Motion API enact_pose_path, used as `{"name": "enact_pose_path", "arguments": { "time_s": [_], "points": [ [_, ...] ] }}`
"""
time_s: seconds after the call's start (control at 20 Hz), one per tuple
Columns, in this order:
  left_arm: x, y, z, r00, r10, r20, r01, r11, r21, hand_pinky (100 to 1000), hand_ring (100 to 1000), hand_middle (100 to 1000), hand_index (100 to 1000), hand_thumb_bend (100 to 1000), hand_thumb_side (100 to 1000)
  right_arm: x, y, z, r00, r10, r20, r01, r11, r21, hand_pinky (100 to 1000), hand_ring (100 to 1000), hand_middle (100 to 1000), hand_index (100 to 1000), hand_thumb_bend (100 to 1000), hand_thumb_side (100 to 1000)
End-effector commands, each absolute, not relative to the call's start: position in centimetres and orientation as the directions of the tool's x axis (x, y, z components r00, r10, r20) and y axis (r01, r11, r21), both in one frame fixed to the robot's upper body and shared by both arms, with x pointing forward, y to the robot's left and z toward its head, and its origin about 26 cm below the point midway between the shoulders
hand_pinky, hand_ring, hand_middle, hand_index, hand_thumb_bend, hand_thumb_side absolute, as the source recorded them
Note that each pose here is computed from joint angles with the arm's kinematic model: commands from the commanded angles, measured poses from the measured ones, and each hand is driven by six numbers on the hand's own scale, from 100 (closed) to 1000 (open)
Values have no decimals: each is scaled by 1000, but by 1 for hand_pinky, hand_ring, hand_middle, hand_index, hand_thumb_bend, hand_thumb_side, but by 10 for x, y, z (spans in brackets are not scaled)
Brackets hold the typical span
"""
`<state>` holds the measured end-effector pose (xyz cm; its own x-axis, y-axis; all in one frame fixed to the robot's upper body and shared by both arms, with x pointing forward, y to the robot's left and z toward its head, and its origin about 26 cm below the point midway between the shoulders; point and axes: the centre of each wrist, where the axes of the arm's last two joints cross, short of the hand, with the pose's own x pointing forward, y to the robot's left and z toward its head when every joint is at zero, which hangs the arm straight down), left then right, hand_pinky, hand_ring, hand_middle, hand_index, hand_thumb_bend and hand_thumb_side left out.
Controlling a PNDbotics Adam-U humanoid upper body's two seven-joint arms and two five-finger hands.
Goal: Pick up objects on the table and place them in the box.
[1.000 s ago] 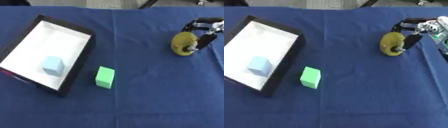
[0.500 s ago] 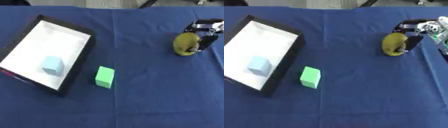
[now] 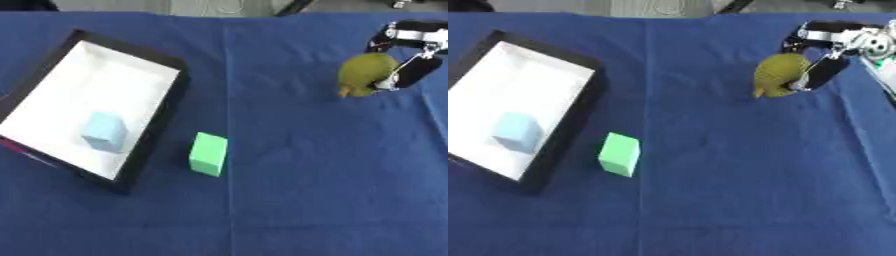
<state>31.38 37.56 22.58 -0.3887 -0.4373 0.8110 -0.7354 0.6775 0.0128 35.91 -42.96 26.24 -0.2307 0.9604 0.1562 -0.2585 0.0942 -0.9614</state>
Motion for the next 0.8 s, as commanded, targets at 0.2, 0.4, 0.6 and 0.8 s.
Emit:
{"name": "enact_pose_path", "arguments": {
  "time_s": [0.2, 0.4, 0.6, 0.8],
  "points": [
    [310, 381, 239, -406, -472, 782, -745, 667, 15, 671, 790, 849, 873, 558, 595, 349, -424, 299, -251, 962, 110, -162, 71, -984, 816, 652, 389, 542, 281, 100],
    [310, 382, 239, -406, -474, 781, -747, 664, 15, 671, 790, 848, 873, 557, 596, 347, -417, 308, -274, 954, 121, -125, 90, -988, 818, 647, 382, 538, 210, 100],
    [310, 382, 239, -405, -478, 780, -748, 663, 17, 672, 790, 848, 874, 558, 595, 345, -404, 326, -336, 932, 138, -71, 122, -990, 823, 650, 381, 545, 231, 100],
    [310, 382, 239, -402, -482, 779, -747, 664, 25, 673, 790, 848, 873, 559, 593, 343, -377, 356, -440, 890, 118, -1, 131, -991, 823, 651, 385, 552, 227, 100]
  ]
}}
